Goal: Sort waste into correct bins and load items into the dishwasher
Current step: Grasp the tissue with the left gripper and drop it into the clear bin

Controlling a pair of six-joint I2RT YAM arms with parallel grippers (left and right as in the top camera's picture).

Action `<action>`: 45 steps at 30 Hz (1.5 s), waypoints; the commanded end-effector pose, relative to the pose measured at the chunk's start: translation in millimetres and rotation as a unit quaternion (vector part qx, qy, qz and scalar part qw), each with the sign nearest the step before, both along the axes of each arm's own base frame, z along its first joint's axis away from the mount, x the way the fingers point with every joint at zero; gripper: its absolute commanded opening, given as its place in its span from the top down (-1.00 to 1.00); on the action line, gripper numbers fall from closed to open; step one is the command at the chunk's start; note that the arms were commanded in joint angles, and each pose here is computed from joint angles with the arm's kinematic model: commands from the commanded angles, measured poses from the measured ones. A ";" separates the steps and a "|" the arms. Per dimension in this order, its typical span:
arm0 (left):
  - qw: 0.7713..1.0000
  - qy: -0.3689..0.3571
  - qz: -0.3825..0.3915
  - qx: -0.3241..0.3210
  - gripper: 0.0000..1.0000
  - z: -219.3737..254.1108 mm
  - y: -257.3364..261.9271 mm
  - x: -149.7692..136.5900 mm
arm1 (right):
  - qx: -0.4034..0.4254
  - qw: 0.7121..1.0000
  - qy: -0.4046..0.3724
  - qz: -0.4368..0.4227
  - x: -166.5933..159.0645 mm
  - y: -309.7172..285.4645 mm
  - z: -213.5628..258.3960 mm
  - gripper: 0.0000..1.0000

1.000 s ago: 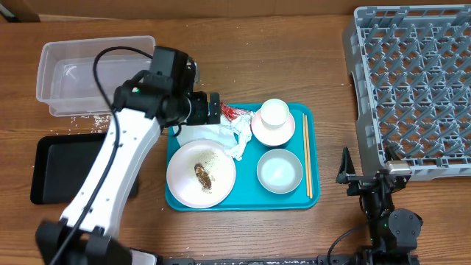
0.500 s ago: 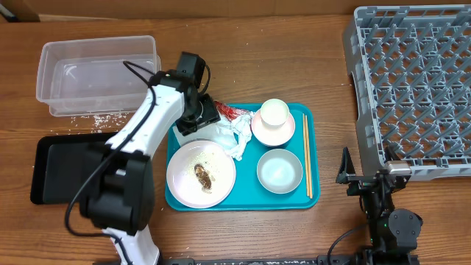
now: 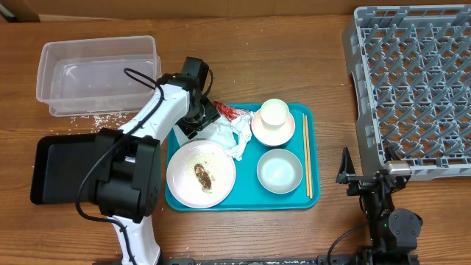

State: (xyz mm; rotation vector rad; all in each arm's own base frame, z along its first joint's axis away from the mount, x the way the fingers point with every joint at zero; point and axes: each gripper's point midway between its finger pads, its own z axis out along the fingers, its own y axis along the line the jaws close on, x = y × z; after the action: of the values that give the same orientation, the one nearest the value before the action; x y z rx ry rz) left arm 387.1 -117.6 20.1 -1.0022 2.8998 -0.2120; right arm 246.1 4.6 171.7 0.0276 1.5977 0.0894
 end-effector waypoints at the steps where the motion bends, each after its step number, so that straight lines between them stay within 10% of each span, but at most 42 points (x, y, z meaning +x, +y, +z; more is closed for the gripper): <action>1: 1.000 -0.008 0.013 0.023 -0.09 -2.9 5.1 6.5 | -0.002 1.000 -0.003 -0.001 0.2 -0.3 -1.4 -1.00; 11: 1.000 0.002 0.012 0.001 0.92 -0.3 -0.3 3.1 | -0.002 1.000 -0.003 -0.002 0.2 -0.4 -1.4 -1.00; 32: 0.998 -0.043 -0.040 -0.013 0.92 151.3 38.6 30.6 | -0.002 1.000 -0.003 -0.001 0.2 -0.3 -1.4 -1.00; 45: 0.972 -0.204 0.106 0.039 0.92 225.8 177.9 92.5 | -0.002 1.000 -0.003 -0.001 0.2 -0.3 -1.4 -1.00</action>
State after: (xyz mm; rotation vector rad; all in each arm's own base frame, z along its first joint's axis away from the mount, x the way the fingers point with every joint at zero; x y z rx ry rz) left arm 470.6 20.8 217.6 -1.0868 2.5360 -0.3270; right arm 246.1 4.6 171.7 0.0276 1.5977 0.0894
